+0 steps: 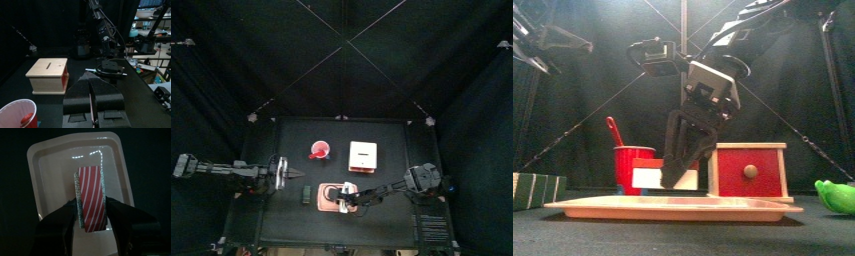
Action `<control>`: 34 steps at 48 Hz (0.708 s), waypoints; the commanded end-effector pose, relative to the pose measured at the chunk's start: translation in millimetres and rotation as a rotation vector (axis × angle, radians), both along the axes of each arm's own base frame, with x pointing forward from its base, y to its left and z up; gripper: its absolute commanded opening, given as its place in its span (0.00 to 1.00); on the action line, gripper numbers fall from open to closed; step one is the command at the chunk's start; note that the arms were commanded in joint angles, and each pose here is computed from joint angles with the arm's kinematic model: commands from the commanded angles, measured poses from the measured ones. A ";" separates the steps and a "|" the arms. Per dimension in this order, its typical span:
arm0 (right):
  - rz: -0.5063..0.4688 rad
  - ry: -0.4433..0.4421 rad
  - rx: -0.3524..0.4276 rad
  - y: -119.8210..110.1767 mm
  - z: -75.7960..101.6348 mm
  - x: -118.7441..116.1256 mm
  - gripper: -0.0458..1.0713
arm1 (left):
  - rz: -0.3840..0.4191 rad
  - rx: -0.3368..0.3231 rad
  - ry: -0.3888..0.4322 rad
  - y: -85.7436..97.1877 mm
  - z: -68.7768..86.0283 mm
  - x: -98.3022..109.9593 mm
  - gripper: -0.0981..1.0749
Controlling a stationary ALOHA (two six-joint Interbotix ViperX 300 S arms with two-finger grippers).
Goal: Place salmon sushi above peas
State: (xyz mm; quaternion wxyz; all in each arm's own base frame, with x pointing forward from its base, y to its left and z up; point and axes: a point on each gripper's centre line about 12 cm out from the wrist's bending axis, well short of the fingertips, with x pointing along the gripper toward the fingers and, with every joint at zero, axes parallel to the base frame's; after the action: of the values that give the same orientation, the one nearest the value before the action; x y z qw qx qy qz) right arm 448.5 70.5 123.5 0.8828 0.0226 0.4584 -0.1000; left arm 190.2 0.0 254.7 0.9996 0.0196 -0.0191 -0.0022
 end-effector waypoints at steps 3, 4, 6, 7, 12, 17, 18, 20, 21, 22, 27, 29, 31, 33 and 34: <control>0.002 -0.063 0.013 0.3 27.6 1.6 0.59 | 0.001 0.000 -0.015 0.3 4.8 1.9 0.06; 0.004 -0.064 0.012 0.1 28.7 0.7 0.59 | 0.001 0.000 -0.015 0.3 4.8 1.9 0.06; 0.007 -0.064 0.007 -1.0 30.6 -3.0 0.59 | 0.001 0.000 -0.015 0.3 4.8 1.9 0.06; 0.008 -0.058 0.003 -1.8 29.7 -5.4 0.59 | 0.001 0.003 -0.015 0.2 4.8 1.9 0.06; 0.011 -0.046 -0.007 -6.8 31.3 -20.3 0.59 | 0.001 0.003 -0.015 0.2 4.8 1.9 0.06; 0.006 -0.046 -0.003 -11.9 37.8 -37.8 0.59 | 0.004 0.003 -0.015 0.8 4.8 1.9 0.06; 0.008 -0.047 -0.002 -12.0 39.2 -41.7 0.59 | 0.003 0.004 -0.015 0.7 4.8 1.9 0.06; 0.012 -0.044 -0.003 -11.9 40.7 -49.0 0.59 | 0.004 0.003 -0.015 0.8 4.8 1.9 0.06; 0.012 -0.043 -0.003 -12.7 41.1 -52.5 0.59 | 0.005 0.003 -0.017 1.1 5.5 2.0 0.06; 0.013 -0.041 -0.004 -13.0 41.6 -56.5 0.59 | 0.005 0.005 -0.017 1.0 5.5 2.0 0.06; 0.015 -0.026 -0.007 -16.7 41.5 -78.7 0.59 | 0.005 0.003 -0.015 1.1 4.8 1.9 0.06; 0.012 -0.018 -0.010 -18.9 41.3 -86.9 0.59 | 0.005 0.003 -0.015 1.1 4.8 1.9 0.06; 0.011 -0.013 -0.011 -20.8 40.4 -94.8 0.59 | 0.005 0.005 -0.015 1.0 4.8 1.9 0.06; 0.011 -0.010 -0.011 -22.6 40.5 -102.4 0.59 | 0.006 0.002 -0.014 1.2 4.2 1.7 0.06; 0.013 -0.009 -0.012 -22.9 40.9 -105.6 0.59 | 0.007 0.002 -0.015 1.4 4.8 1.9 0.06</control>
State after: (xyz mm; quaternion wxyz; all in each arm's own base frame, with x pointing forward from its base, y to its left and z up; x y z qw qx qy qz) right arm 353.7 49.2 147.8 0.8759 0.0089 0.4719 -0.1004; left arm 190.0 0.6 254.1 0.9996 0.0196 -0.0183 -0.0007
